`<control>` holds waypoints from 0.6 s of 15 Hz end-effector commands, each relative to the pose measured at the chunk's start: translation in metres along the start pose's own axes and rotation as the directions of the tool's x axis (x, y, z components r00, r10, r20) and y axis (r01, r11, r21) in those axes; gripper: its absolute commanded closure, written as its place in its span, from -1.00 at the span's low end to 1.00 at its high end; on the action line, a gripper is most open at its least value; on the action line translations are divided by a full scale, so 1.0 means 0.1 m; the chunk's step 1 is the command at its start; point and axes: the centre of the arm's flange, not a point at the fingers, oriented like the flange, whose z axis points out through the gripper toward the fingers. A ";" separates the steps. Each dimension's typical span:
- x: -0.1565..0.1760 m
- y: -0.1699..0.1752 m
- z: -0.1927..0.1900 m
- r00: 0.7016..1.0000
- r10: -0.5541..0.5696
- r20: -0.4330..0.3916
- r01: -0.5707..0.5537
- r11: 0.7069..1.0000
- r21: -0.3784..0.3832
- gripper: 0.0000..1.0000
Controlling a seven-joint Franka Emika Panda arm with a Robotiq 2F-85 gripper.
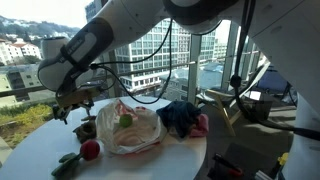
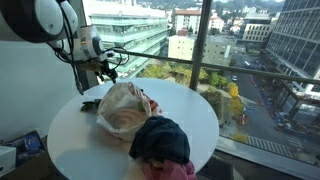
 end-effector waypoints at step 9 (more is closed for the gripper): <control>0.05 0.00 0.77 0.999 0.019 0.028 -0.018 0.999 -0.029 -1.00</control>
